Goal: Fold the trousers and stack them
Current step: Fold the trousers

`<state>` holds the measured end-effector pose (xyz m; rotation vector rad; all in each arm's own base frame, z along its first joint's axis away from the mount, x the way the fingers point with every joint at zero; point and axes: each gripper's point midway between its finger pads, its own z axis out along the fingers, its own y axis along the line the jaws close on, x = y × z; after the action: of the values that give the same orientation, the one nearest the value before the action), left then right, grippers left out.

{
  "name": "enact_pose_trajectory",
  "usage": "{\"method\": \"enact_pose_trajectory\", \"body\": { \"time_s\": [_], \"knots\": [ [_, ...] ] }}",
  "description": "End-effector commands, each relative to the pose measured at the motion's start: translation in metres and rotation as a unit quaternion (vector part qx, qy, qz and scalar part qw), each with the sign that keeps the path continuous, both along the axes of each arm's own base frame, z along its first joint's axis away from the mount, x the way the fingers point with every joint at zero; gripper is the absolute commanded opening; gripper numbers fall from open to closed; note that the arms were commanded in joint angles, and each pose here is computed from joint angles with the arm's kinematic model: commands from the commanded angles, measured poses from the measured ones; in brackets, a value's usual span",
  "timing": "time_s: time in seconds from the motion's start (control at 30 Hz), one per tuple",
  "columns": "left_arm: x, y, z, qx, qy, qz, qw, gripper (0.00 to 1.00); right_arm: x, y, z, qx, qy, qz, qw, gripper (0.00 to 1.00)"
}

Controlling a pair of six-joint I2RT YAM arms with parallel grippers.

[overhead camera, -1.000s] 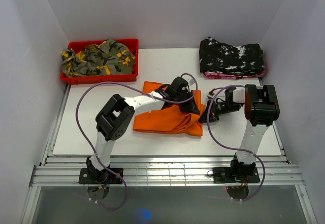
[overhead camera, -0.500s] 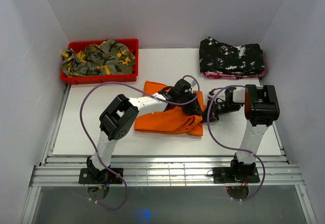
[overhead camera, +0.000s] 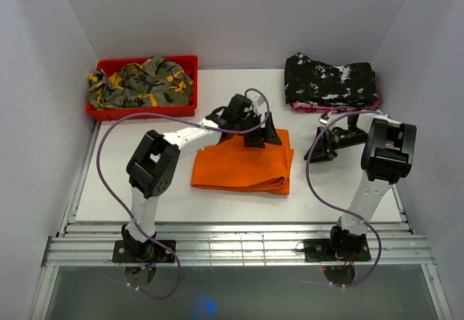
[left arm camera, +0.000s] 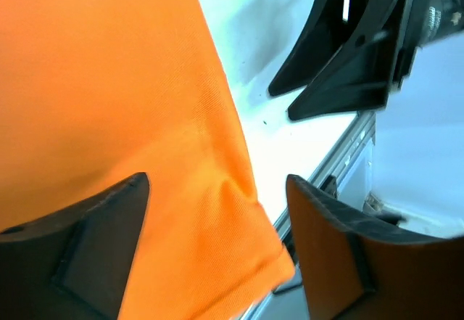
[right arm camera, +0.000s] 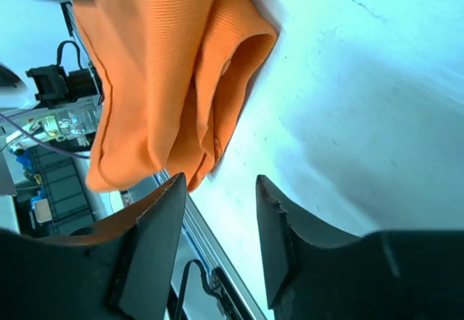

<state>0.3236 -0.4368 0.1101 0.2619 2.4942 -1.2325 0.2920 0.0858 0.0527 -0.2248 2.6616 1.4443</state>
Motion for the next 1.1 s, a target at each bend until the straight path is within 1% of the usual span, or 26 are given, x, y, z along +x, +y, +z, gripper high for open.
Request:
{"method": "enact_pose_trajectory", "body": {
  "time_s": [0.0, 0.03, 0.07, 0.1, 0.17, 0.2, 0.23, 0.27, 0.3, 0.33, 0.4, 0.43, 0.47, 0.5, 0.53, 0.57, 0.6, 0.63, 0.67, 0.7, 0.73, 0.77, 0.87, 0.93, 1.03, 1.07],
  "knots": [
    [0.006, 0.038, 0.098, -0.061, -0.095, -0.05, 0.992, 0.88, -0.002, -0.008, 0.046, 0.012, -0.048, 0.036, 0.998, 0.51],
    [0.004, 0.049, 0.102, -0.059, -0.096, -0.062, 0.992, 0.92, 0.004, -0.004, 0.057, 0.015, -0.066, 0.035, 0.997, 0.55],
    [0.002, 0.061, 0.111, -0.06, -0.122, -0.08, 0.987, 0.96, 0.009, 0.007, 0.072, 0.021, -0.095, 0.046, 0.994, 0.58],
    [0.005, 0.08, 0.116, -0.074, -0.12, -0.094, 0.985, 0.97, 0.019, 0.013, 0.085, 0.02, -0.124, 0.054, 0.991, 0.61],
    [0.005, 0.106, 0.115, -0.079, -0.125, -0.12, 0.982, 0.97, 0.03, 0.03, 0.101, 0.028, -0.159, 0.068, 0.985, 0.64],
    [0.013, 0.128, 0.116, -0.085, -0.121, -0.113, 0.982, 0.96, 0.029, 0.048, 0.107, 0.03, -0.175, 0.093, 0.98, 0.64],
    [0.002, 0.138, 0.117, -0.101, -0.098, -0.135, 0.981, 0.93, 0.034, 0.057, 0.111, 0.027, -0.191, 0.103, 0.976, 0.63],
    [0.001, 0.146, 0.115, -0.103, -0.095, -0.141, 0.98, 0.9, 0.031, 0.08, 0.11, 0.024, -0.205, 0.136, 0.969, 0.62],
    [0.006, 0.161, 0.112, -0.095, -0.103, -0.138, 0.981, 0.87, 0.03, 0.089, 0.108, 0.022, -0.207, 0.148, 0.967, 0.61],
    [-0.002, 0.17, 0.104, -0.09, -0.078, -0.137, 0.983, 0.86, 0.027, 0.097, 0.104, 0.02, -0.204, 0.159, 0.966, 0.6],
    [-0.007, 0.185, 0.094, -0.086, -0.066, -0.137, 0.985, 0.82, 0.011, 0.116, 0.092, 0.024, -0.186, 0.196, 0.962, 0.58],
    [-0.019, 0.19, 0.083, -0.088, -0.032, -0.14, 0.986, 0.78, -0.001, 0.118, 0.083, 0.024, -0.168, 0.21, 0.963, 0.53],
    [-0.026, 0.193, 0.078, -0.094, -0.02, -0.146, 0.985, 0.77, -0.014, 0.122, 0.075, 0.023, -0.153, 0.228, 0.961, 0.5],
    [-0.03, 0.197, 0.071, -0.092, -0.015, -0.149, 0.984, 0.76, -0.028, 0.118, 0.067, 0.022, -0.144, 0.245, 0.959, 0.48],
    [-0.043, 0.2, 0.054, -0.093, 0.014, -0.15, 0.984, 0.75, -0.04, 0.116, 0.059, 0.021, -0.13, 0.257, 0.957, 0.44],
    [-0.049, 0.201, 0.045, -0.095, 0.028, -0.152, 0.983, 0.75, -0.064, 0.108, 0.039, 0.011, -0.092, 0.272, 0.958, 0.43],
    [-0.055, 0.203, 0.035, -0.097, 0.046, -0.152, 0.983, 0.75, -0.077, 0.101, 0.029, 0.008, -0.086, 0.296, 0.951, 0.4],
    [-0.066, 0.206, 0.01, -0.099, 0.084, -0.148, 0.98, 0.75, -0.087, 0.095, 0.018, 0.0, -0.07, 0.307, 0.949, 0.36],
    [-0.068, 0.211, -0.005, -0.09, 0.1, -0.14, 0.981, 0.75, -0.106, 0.081, -0.005, -0.023, -0.03, 0.326, 0.945, 0.33],
    [-0.07, 0.215, -0.02, -0.085, 0.116, -0.13, 0.981, 0.74, -0.114, 0.073, -0.014, -0.034, -0.017, 0.339, 0.94, 0.3],
    [-0.065, 0.218, -0.035, -0.089, 0.125, -0.114, 0.982, 0.74, -0.116, 0.067, -0.024, -0.043, -0.018, 0.351, 0.935, 0.29],
    [-0.067, 0.228, -0.052, -0.074, 0.143, -0.089, 0.983, 0.74, -0.121, 0.054, -0.035, -0.066, -0.01, 0.36, 0.93, 0.29],
    [-0.056, 0.233, -0.062, -0.062, 0.127, -0.075, 0.987, 0.74, -0.107, 0.038, -0.052, -0.123, -0.045, 0.376, 0.917, 0.32],
    [-0.054, 0.234, -0.061, -0.06, 0.125, -0.074, 0.988, 0.74, -0.091, 0.037, -0.051, -0.141, -0.07, 0.376, 0.913, 0.35],
    [-0.048, 0.23, -0.031, -0.081, 0.082, -0.096, 0.989, 0.74, -0.064, 0.036, -0.032, -0.167, -0.123, 0.375, 0.904, 0.36],
    [-0.045, 0.229, -0.019, -0.086, 0.049, -0.113, 0.989, 0.74, -0.059, 0.037, -0.016, -0.166, -0.152, 0.377, 0.898, 0.37]
  ]
}}
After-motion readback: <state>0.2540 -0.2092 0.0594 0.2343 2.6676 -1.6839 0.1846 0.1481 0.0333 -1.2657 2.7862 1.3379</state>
